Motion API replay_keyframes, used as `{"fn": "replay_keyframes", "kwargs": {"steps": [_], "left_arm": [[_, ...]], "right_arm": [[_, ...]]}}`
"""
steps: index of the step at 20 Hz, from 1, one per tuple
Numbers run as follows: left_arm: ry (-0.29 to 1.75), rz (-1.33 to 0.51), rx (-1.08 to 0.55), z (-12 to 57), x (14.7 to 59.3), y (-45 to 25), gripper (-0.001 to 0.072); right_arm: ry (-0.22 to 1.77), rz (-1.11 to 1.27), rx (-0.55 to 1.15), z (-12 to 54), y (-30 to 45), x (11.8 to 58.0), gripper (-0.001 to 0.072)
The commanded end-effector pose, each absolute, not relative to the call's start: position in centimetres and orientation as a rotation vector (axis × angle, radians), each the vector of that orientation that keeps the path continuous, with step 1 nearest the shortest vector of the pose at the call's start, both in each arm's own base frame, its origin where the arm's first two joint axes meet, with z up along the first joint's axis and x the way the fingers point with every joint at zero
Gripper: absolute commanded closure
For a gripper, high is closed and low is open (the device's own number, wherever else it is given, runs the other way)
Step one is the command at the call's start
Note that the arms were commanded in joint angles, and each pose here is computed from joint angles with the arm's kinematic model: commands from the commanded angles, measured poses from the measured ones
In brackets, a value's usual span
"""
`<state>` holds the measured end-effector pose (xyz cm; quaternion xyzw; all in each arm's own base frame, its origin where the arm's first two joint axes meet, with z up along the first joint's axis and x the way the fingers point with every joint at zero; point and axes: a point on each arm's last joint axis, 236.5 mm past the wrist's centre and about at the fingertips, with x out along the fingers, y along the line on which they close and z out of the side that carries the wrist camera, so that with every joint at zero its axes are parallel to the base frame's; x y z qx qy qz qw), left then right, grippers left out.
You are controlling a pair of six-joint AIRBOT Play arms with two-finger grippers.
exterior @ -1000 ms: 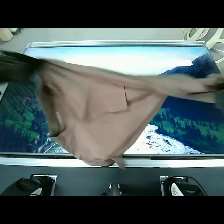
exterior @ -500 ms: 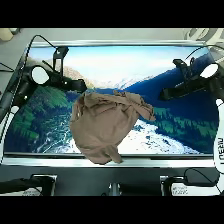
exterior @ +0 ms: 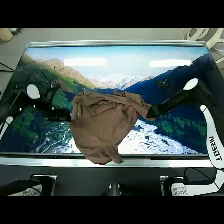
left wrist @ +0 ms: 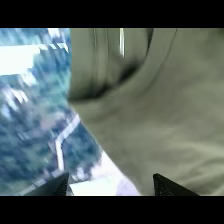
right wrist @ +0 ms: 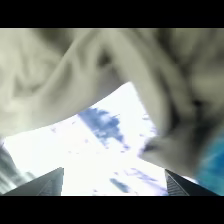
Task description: Fold the shirts.
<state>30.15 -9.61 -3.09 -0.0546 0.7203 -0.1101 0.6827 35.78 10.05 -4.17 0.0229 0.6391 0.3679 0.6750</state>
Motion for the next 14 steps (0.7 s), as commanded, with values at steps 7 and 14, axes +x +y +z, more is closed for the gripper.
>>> {"fn": "replay_keyframes", "kwargs": {"steps": [7, 14], "left_arm": [[1.75, -0.385, -0.35, -8.8, 20.8, -15.8, 0.0083], [1.602, -0.27, -0.423, -9.8, 24.6, -16.8, 0.0264]], "right_arm": [[1.468, 0.868, -0.03, -8.7, 16.1, 34.3, 0.0008], [1.489, 0.831, 0.08, -10.3, 17.2, 34.9, 0.001]]}}
